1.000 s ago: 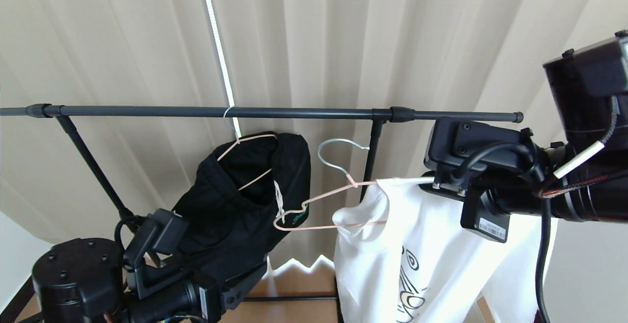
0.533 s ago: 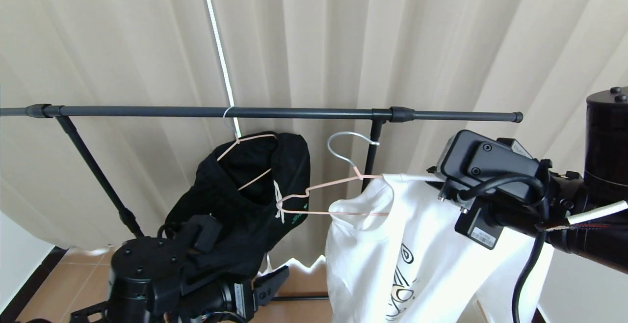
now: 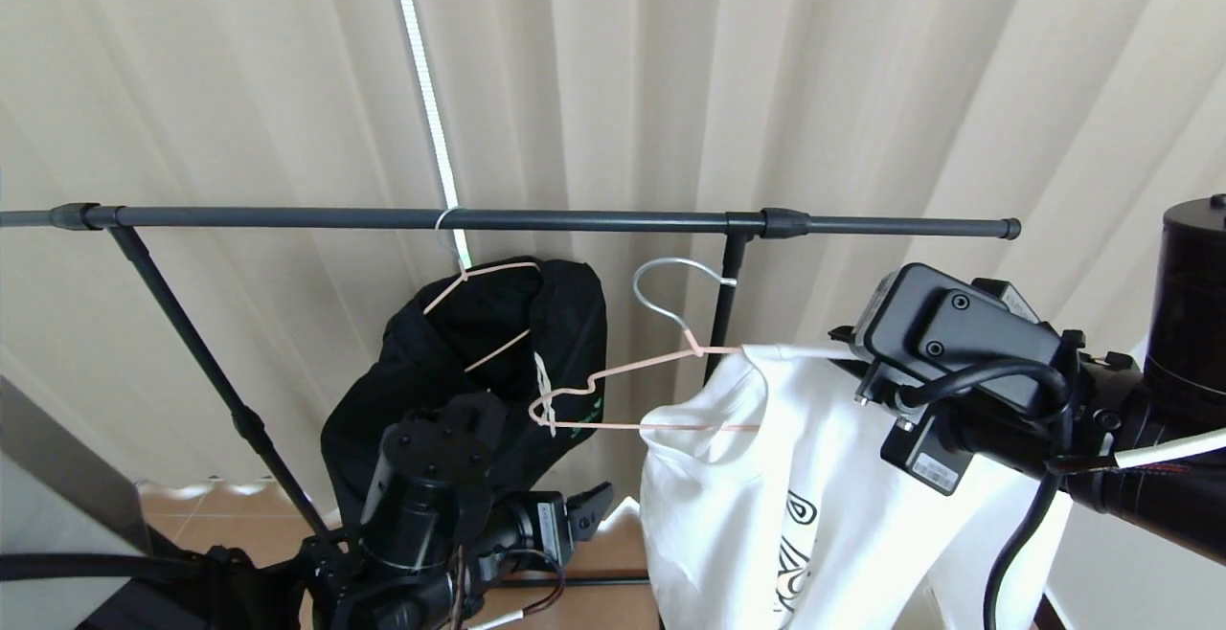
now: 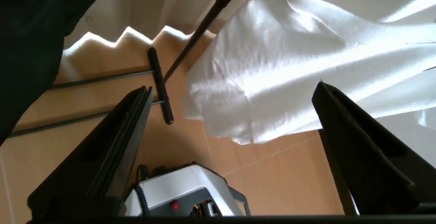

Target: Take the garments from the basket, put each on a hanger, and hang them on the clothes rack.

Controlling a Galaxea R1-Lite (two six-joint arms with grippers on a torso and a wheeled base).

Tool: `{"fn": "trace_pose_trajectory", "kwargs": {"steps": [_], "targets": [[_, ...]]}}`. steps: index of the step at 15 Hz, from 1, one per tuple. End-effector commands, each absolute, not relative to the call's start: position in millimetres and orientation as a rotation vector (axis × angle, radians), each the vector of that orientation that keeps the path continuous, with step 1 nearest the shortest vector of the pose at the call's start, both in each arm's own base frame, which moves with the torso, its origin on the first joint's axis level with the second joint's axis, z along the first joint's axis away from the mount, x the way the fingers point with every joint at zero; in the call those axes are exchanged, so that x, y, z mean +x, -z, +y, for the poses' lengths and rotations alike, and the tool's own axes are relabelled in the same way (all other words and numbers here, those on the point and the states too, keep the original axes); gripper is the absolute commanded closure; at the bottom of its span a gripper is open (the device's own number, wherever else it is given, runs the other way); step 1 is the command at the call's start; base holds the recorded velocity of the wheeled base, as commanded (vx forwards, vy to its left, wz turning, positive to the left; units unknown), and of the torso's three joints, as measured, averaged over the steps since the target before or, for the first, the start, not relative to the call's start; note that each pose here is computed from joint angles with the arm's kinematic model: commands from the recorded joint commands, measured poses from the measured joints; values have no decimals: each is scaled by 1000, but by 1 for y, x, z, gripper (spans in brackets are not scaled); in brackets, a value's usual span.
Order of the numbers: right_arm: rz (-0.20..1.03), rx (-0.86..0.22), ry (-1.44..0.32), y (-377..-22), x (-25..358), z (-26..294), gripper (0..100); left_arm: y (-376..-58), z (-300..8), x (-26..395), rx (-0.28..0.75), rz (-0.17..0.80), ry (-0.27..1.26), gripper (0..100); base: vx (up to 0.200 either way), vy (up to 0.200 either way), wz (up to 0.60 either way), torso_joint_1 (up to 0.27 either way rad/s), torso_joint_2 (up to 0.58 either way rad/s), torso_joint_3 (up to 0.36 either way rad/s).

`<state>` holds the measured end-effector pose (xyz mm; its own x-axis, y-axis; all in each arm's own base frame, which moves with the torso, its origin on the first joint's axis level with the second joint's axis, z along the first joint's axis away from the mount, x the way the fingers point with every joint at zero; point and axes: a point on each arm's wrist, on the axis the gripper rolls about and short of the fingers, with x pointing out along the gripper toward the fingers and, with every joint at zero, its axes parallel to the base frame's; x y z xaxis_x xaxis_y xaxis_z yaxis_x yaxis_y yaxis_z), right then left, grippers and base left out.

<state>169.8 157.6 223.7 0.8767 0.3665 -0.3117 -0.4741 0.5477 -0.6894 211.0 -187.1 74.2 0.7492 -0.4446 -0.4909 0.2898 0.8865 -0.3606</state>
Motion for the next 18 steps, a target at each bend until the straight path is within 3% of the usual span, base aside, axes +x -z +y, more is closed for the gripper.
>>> {"fn": "trace_pose_trajectory", "kwargs": {"steps": [1,10,15,18], "targets": [[130,-857,-509,-224,168,160,100,-75,-201,223,-278,584,394,0,0,0,0,0,0,0],[103,-821,-497,-234,169,160,100,-75,-242,234,-249,478,316,0,0,0,0,0,0,0],[102,-816,-495,-234,165,156,100,-83,-248,240,-269,423,276,0,0,0,0,0,0,0],[102,-816,-495,-234,165,156,100,-71,-254,238,-232,430,242,0,0,0,0,0,0,0]]}}
